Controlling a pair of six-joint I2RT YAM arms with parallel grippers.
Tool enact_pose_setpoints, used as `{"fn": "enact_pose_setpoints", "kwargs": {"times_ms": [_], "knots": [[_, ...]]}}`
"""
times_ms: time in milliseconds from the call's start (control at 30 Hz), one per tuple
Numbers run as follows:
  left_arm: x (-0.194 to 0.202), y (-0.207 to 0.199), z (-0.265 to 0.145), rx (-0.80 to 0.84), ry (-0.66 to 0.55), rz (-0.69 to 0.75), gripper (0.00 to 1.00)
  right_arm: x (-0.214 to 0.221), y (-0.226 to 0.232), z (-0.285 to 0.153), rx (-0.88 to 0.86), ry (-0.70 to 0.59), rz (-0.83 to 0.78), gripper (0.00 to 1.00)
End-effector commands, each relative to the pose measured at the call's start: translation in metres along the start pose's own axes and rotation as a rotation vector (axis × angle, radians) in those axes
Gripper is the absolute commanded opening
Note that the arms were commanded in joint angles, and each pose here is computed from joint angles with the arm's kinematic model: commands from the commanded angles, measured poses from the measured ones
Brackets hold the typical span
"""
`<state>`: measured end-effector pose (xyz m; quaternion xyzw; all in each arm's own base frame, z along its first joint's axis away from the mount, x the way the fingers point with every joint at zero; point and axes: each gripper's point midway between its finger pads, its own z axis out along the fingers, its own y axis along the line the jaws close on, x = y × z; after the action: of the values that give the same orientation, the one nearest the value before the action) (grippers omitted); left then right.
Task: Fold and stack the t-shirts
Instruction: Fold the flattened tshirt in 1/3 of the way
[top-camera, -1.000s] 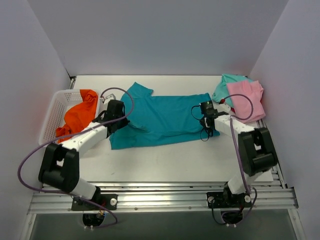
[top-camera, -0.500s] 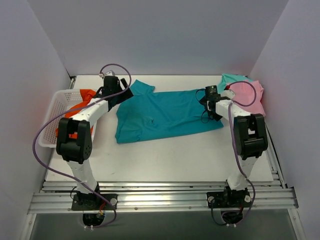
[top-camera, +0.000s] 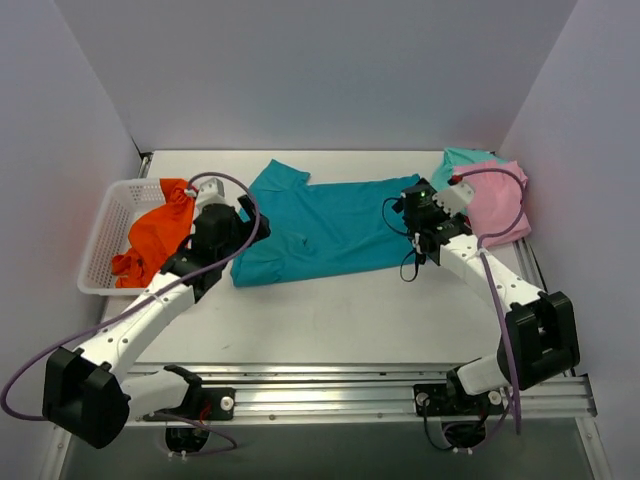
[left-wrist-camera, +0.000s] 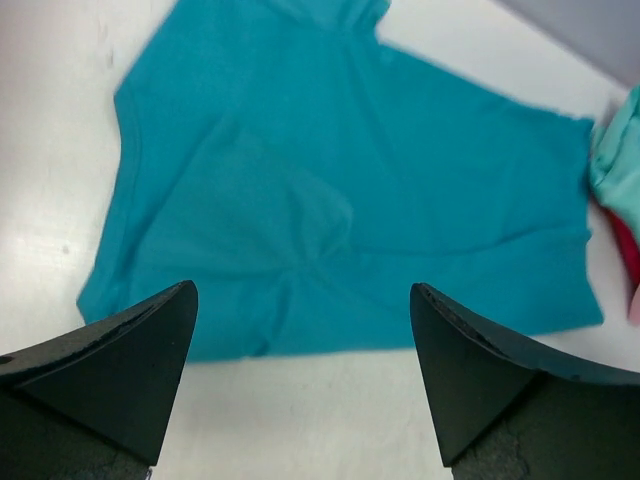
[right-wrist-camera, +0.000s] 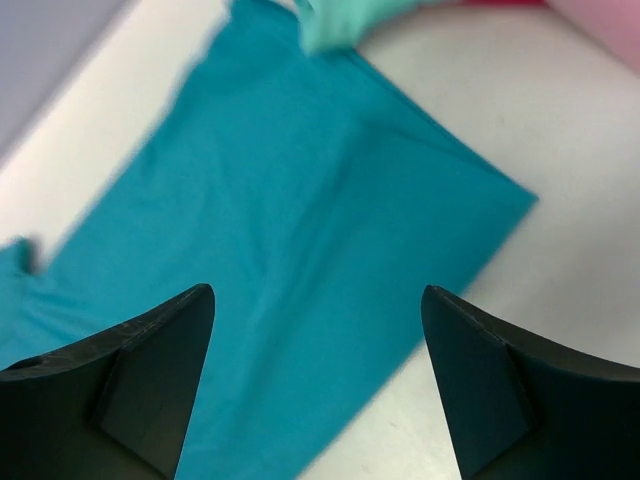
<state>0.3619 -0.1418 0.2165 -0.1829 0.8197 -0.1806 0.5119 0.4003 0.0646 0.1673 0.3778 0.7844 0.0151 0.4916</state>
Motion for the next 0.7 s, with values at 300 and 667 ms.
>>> {"fn": "enact_pose_setpoints", "kwargs": {"times_ms": [300,667], "knots": [[0.121,0.074,0.003,-0.231,0.152,-0.081,0.96,0.089,-0.097,0.007,0.112,0.102,-0.086,0.86],[0.148,0.098,0.010,-0.325,0.186,-0.127,0.96,0.076,-0.111,0.026,0.205,0.051,-0.091,0.88]]}}
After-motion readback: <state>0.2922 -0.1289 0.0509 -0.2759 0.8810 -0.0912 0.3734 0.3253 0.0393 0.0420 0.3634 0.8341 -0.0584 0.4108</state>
